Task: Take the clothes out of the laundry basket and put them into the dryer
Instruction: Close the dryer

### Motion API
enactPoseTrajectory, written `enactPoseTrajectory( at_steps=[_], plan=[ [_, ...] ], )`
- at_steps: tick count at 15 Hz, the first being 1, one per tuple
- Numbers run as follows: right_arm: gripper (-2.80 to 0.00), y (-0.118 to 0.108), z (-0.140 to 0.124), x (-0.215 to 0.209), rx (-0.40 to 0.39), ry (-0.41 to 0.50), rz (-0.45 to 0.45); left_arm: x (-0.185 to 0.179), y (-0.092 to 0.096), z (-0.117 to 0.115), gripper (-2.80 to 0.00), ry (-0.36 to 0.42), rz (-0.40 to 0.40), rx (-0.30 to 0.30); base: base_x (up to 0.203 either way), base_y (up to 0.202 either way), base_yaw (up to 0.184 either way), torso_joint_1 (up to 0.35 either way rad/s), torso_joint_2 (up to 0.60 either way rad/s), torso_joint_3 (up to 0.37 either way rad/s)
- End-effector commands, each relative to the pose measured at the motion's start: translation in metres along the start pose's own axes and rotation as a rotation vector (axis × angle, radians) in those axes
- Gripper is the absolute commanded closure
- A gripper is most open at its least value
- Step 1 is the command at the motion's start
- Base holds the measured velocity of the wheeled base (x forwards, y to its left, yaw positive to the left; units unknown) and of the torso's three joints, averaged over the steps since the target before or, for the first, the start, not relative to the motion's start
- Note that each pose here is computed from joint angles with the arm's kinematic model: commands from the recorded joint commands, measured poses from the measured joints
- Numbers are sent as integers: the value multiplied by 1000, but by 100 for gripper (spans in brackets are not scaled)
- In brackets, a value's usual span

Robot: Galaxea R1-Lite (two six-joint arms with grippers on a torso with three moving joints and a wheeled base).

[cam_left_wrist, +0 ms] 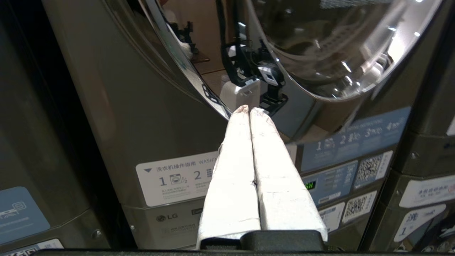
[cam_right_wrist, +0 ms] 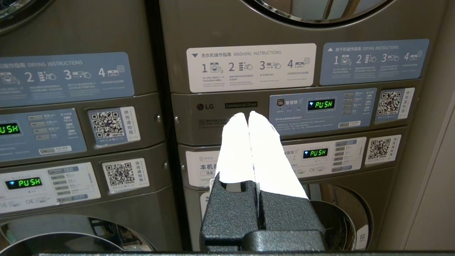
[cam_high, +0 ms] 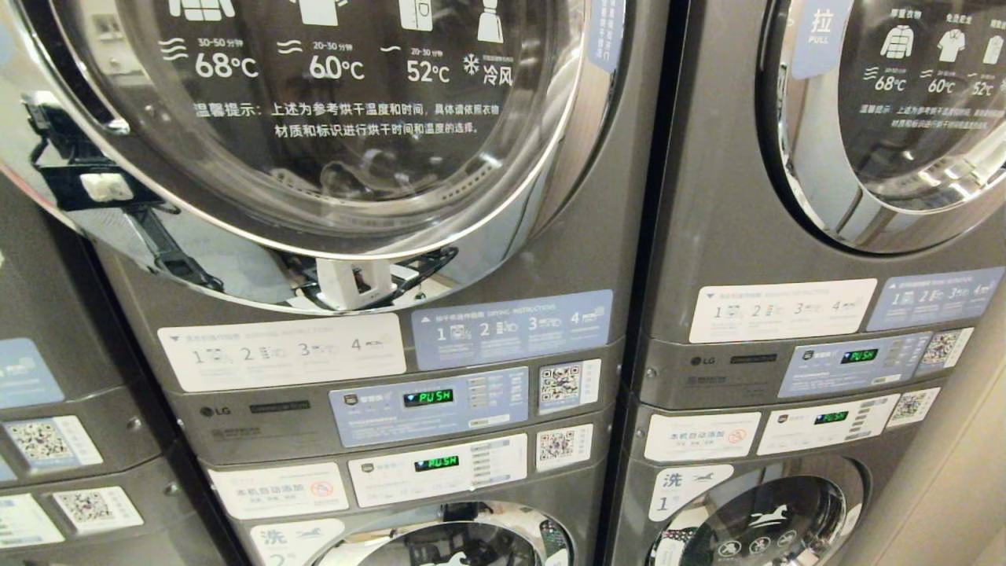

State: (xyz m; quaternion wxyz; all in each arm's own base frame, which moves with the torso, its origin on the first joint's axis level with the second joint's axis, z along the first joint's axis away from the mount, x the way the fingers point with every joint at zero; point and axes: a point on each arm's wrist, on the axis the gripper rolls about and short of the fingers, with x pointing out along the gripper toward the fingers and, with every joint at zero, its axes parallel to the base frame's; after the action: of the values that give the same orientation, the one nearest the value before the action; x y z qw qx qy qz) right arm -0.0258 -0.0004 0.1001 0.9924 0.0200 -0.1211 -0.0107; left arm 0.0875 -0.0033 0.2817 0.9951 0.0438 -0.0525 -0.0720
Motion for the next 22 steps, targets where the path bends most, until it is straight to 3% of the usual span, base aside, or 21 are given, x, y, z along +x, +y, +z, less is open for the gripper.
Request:
enactPoseTrajectory(
  at_steps=[1, 5, 13, 17, 22],
  plan=[
    [0, 0, -11, 1, -1, 38, -1, 36, 6, 0, 0, 71, 10, -25, 0, 0, 0, 0, 0, 0],
    [0, 0, -11, 1, -1, 38, -1, 81, 13, 4, 0, 119, 44, -97, 0, 0, 0, 0, 0, 0],
    [0, 0, -11, 1, -1, 38, -1, 133, 18, 4, 0, 155, 40, -106, 0, 0, 0, 0, 0, 0],
    [0, 0, -11, 1, -1, 38, -1, 164, 18, -3, 0, 98, 103, -88, 0, 0, 0, 0, 0, 0],
    [0, 0, -11, 1, -1, 38, -1, 191, 23, 4, 0, -66, 249, -52, 0, 0, 0, 0, 0, 0]
  ],
)
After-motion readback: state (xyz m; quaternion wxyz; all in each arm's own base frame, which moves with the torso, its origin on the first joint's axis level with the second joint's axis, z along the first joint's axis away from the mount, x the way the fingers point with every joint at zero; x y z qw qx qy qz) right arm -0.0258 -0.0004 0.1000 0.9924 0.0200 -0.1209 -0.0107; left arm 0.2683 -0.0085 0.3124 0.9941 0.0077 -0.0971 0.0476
